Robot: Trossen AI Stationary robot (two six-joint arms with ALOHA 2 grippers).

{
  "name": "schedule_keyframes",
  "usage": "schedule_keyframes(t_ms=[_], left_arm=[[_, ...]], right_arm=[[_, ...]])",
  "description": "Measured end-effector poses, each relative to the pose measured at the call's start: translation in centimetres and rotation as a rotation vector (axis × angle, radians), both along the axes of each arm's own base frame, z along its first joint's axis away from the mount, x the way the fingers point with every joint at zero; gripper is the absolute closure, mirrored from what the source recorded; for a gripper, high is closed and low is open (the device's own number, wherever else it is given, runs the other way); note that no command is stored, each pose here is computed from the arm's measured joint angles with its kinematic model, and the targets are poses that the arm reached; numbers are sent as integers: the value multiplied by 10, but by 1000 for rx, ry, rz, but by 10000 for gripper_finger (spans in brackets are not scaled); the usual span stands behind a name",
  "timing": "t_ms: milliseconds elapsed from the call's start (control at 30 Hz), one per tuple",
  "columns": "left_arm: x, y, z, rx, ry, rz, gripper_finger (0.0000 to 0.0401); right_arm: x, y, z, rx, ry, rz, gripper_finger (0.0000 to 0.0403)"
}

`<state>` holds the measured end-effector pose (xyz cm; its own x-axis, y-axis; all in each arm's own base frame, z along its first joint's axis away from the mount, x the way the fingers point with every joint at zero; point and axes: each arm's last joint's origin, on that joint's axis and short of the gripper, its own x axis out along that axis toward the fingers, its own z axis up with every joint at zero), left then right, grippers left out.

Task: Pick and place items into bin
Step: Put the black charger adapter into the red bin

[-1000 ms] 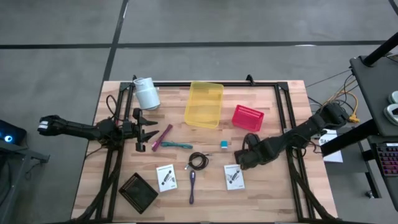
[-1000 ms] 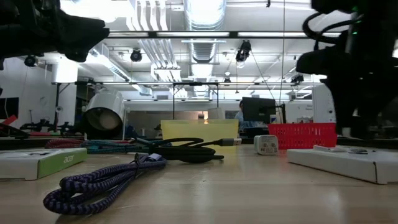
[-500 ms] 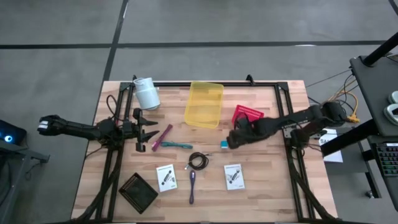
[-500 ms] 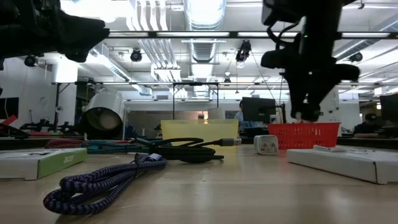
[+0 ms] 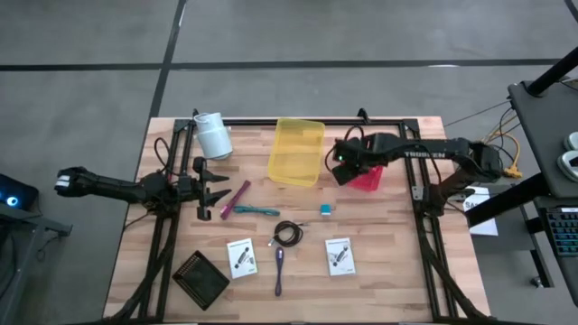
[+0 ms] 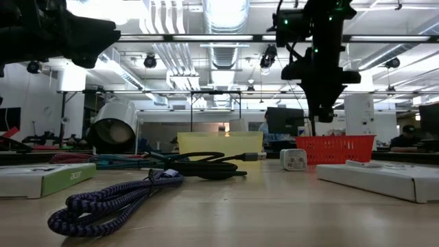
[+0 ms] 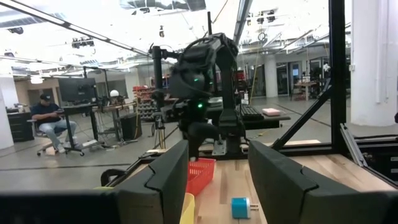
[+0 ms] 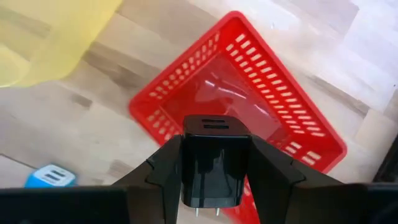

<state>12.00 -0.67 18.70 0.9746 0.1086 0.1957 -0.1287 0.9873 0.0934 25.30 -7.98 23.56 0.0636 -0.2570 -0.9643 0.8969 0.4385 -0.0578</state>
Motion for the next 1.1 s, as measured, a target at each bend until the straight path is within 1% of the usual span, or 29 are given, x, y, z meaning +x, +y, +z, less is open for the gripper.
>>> schedule_keyframes(t_ms=[167,267,433,500,633,833,1000,1100], left_arm=[[0,0,0,0,-2,0,248],[0,0,0,0,-3,0,248],[0,0,0,0,-4,0,248],[0,0,1,-1,-6,0,248],[0,0,1,-1,-7,0,248],[0,0,1,-1,-7,0,248],[0,0,1,-1,-7,0,248],[0,0,1,-1,-6,0,248]], right_arm=[[-9,-16,-7,45,27,31,272],[-12,-22,-9,47,41,52,272],[-13,-26,-9,42,55,122,272],[-12,-26,-10,38,58,169,272],[-9,-27,-9,30,46,317,272],[-7,-30,-11,7,49,411,272],[-9,-29,-17,12,78,492,272],[-9,-29,-22,0,71,525,271]])
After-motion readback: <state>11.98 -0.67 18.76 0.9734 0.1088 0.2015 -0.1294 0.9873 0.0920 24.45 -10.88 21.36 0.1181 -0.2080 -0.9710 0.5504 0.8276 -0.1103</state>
